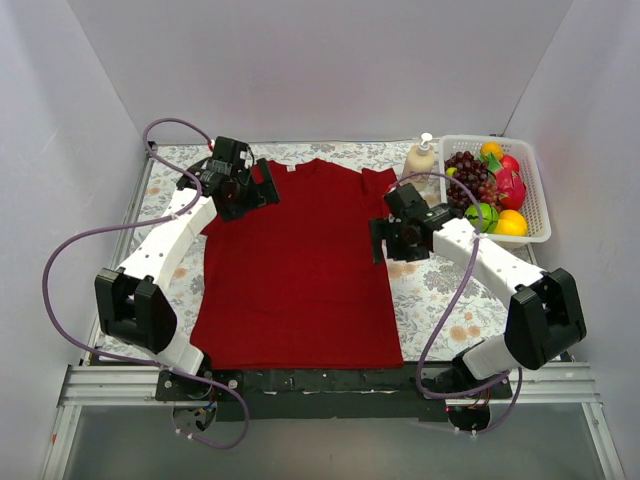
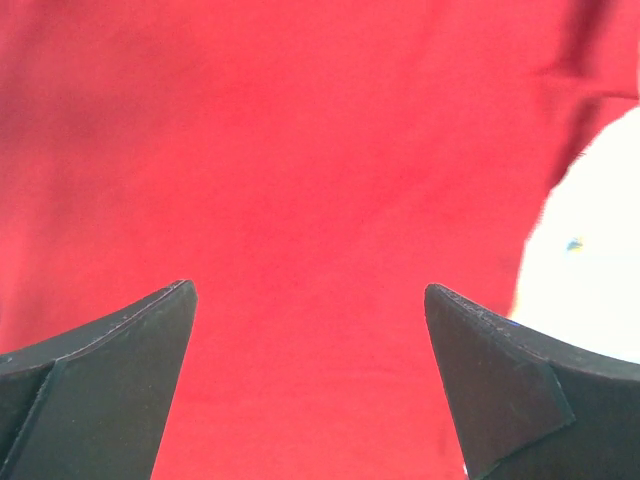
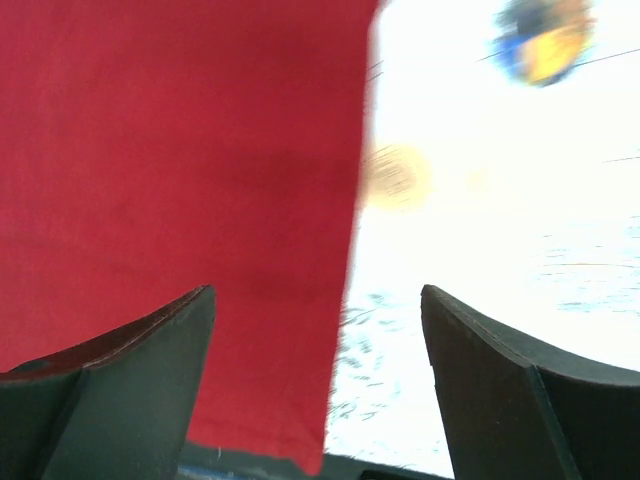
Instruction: Pin the brooch onto the clothing
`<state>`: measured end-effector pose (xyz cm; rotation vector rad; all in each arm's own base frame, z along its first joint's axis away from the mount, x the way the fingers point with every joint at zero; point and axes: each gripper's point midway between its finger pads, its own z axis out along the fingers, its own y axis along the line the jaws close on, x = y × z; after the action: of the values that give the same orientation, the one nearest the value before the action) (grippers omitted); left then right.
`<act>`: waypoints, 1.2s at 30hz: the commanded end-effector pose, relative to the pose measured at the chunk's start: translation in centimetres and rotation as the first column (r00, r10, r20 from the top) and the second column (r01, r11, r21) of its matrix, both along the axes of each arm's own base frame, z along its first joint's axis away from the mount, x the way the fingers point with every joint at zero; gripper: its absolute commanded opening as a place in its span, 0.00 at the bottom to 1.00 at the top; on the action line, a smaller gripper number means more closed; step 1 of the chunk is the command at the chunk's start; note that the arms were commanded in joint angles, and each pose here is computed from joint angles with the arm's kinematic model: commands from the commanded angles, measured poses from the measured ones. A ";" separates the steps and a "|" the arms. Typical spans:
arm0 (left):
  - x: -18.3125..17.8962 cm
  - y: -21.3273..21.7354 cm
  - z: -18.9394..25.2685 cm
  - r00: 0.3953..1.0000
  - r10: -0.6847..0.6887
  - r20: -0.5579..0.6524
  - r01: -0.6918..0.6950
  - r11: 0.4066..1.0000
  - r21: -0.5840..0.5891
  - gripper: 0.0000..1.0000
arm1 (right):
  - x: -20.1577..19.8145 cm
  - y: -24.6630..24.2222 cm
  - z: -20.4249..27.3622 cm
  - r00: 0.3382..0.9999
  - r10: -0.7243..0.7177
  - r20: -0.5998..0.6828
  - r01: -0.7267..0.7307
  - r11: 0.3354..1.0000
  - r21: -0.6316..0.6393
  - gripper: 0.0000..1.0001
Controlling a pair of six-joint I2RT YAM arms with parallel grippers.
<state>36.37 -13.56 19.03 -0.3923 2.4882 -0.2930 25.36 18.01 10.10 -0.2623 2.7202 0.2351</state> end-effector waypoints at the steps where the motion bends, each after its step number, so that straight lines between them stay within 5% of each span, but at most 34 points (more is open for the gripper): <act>1: 2.0 -3.9 3.4 0.984 -0.138 0.112 0.153 0.979 -0.136 0.98 | 3.6 -1.1 4.7 0.990 -0.031 0.141 0.023 0.998 0.054 0.90; 12: 2.9 -10.3 3.3 0.947 -0.296 0.121 0.320 0.873 -0.369 0.98 | 5.7 -4.6 3.8 0.983 -0.113 0.147 0.110 0.993 0.032 0.88; 20: 3.2 -14.9 2.5 0.919 -0.377 0.111 0.387 0.815 -0.431 0.98 | 8.5 -6.2 1.7 0.977 -0.141 0.161 0.146 0.989 -0.017 0.84; 27: 2.2 -19.4 0.5 0.888 -0.455 0.071 0.428 0.760 -0.489 0.98 | 10.5 -7.0 -1.5 0.982 -0.158 0.106 0.166 0.984 -0.070 0.66; 36: 0.6 -24.0 -1.7 0.844 -0.535 0.042 0.468 0.695 -0.545 0.98 | 12.4 -7.5 -4.2 0.977 -0.197 0.076 0.203 0.976 -0.080 0.62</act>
<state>37.42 -35.27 14.89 0.0239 2.6179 -1.1435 34.99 10.32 4.97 -0.0402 2.7454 0.0387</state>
